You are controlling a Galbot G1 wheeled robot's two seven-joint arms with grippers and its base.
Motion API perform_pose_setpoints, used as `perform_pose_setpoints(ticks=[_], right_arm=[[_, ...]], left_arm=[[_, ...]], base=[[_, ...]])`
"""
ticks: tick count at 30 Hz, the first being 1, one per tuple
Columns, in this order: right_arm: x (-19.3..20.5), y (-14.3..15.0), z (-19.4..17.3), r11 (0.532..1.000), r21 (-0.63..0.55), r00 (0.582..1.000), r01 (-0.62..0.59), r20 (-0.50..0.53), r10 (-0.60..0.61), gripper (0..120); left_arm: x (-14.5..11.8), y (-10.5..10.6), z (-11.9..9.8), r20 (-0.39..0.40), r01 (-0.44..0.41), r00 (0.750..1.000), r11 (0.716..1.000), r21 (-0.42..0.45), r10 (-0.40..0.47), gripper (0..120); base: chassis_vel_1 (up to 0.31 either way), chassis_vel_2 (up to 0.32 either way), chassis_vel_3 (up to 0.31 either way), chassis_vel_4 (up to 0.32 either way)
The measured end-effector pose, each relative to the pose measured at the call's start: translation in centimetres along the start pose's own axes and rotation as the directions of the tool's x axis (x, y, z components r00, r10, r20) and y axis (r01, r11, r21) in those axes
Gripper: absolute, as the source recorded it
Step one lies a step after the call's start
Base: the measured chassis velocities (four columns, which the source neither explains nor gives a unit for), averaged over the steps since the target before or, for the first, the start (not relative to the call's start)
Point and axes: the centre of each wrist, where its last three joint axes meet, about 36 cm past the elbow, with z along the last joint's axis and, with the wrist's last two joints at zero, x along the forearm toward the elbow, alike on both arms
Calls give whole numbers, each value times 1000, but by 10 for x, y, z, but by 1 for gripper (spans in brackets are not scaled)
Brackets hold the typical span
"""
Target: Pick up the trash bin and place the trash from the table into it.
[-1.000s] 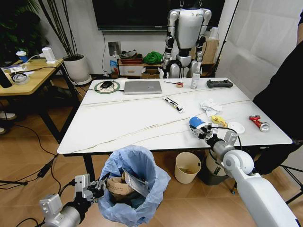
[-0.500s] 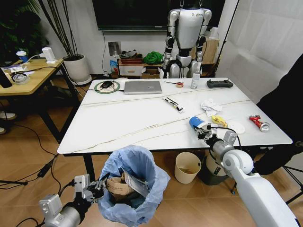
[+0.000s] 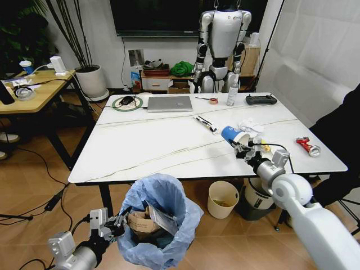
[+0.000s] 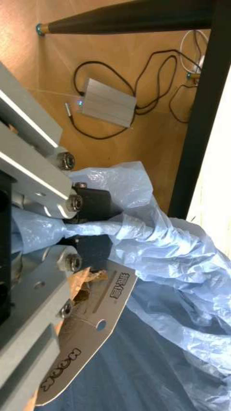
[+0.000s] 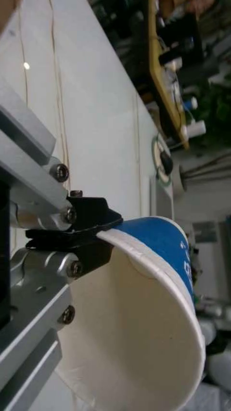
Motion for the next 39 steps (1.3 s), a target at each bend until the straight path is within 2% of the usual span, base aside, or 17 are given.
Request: perform_pose_setpoints(ticks=[3, 6, 9, 10, 13, 16, 22, 39], right_arm=[[9, 19, -17, 993, 42, 993, 110, 25, -112, 0], [26, 51, -39, 947, 129, 955, 293, 9, -296, 0], [41, 74, -46, 885, 174, 902, 432, -64, -427, 0], [41, 74, -46, 885, 174, 902, 432, -64, -427, 0], [50, 85, -36, 833, 191, 854, 519, -155, -497, 0], [53, 89, -26, 800, 208, 824, 562, -217, -523, 0], [56, 93, -27, 754, 223, 784, 618, -256, -566, 0], [63, 91, -28, 677, 238, 716, 696, -300, -631, 0]], left_arm=[[0, 0, 0, -1, 0, 1000, 1000, 1, 0, 0], [0, 0, 1, -3, -1, 1000, 1000, 1, 1, 0], [1, -1, 0, 1, -4, 1000, 1000, 2, 4, 0], [1, -1, 0, 1, -4, 1000, 1000, 2, 4, 0], [1, -1, -1, 4, -4, 1000, 1000, 0, 4, 0], [3, -4, -4, 16, -6, 1000, 1000, 5, 6, 0], [1, -4, -3, 14, -9, 1000, 1000, 10, 9, 0], [-7, -4, 3, -20, -10, 1000, 1000, 23, 11, 0]], base=[[0, 0, 0, 0], [0, 0, 0, 0], [0, 0, 0, 0], [0, 0, 0, 0], [0, 0, 0, 0], [0, 0, 0, 0], [0, 0, 0, 0], [0, 0, 0, 0]])
